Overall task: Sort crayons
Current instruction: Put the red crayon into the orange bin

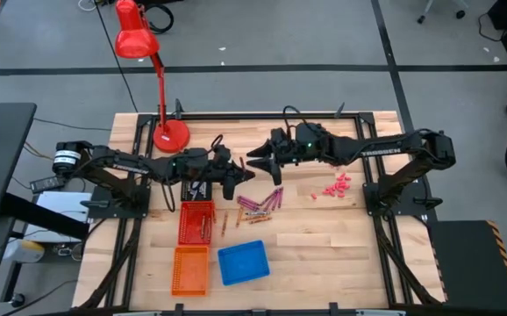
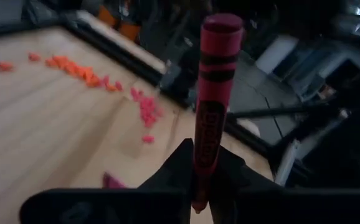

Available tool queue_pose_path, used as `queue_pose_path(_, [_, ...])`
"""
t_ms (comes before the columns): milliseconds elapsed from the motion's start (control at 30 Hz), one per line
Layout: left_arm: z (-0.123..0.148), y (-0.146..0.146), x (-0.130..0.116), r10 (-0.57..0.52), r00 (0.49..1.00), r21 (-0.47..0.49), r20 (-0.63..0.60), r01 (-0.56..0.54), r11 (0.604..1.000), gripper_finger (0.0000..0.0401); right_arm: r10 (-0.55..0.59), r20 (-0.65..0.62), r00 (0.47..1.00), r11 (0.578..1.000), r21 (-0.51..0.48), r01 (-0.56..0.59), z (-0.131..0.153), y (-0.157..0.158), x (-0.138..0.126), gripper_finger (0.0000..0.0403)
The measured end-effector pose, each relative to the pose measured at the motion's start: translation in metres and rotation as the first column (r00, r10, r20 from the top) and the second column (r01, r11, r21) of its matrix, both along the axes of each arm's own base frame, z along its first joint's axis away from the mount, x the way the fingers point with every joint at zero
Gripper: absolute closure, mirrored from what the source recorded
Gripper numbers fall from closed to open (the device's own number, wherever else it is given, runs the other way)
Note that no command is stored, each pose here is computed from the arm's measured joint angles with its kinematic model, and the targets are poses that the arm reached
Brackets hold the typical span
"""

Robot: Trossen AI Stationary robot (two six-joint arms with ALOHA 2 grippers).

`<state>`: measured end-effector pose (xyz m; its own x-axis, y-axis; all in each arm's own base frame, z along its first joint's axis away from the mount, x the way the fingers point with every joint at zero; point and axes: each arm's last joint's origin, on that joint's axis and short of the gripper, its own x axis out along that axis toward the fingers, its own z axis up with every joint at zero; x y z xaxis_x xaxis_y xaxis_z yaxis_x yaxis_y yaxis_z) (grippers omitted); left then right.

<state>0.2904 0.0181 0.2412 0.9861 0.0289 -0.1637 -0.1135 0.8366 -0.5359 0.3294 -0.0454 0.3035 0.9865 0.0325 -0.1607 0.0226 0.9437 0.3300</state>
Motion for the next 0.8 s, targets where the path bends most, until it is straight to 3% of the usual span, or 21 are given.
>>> queue_pose_path(200, [-0.001,-0.009,-0.013,-0.121,0.985,-0.083,-0.12,0.111,0.99,0.0364,-0.05,-0.15,0.987,0.998,0.031,0.055,0.001,-0.01,-0.022,0.0235])
queue_pose_path(333, [0.001,-0.021,-0.026,-0.159,0.964,-0.141,-0.214,0.13,0.981,0.0369,-0.098,-0.236,0.967,0.992,0.049,0.113,-0.002,-0.011,-0.03,0.0235])
queue_pose_path(433, [-0.004,-0.031,-0.036,-0.18,0.933,-0.243,-0.313,0.105,0.964,0.0368,-0.144,-0.269,0.952,0.984,0.063,0.166,-0.004,-0.011,-0.033,0.0235])
queue_pose_path(633, [-0.014,-0.067,-0.046,-0.252,0.867,-0.509,-0.431,-0.003,0.861,0.0363,-0.155,-0.328,0.932,0.978,0.079,0.191,-0.013,-0.012,-0.031,0.0235])
queue_pose_path(800, [-0.019,-0.104,-0.055,-0.257,0.84,-0.638,-0.478,-0.131,0.759,0.0366,-0.099,-0.34,0.935,0.989,0.068,0.129,-0.017,-0.011,-0.028,0.0236])
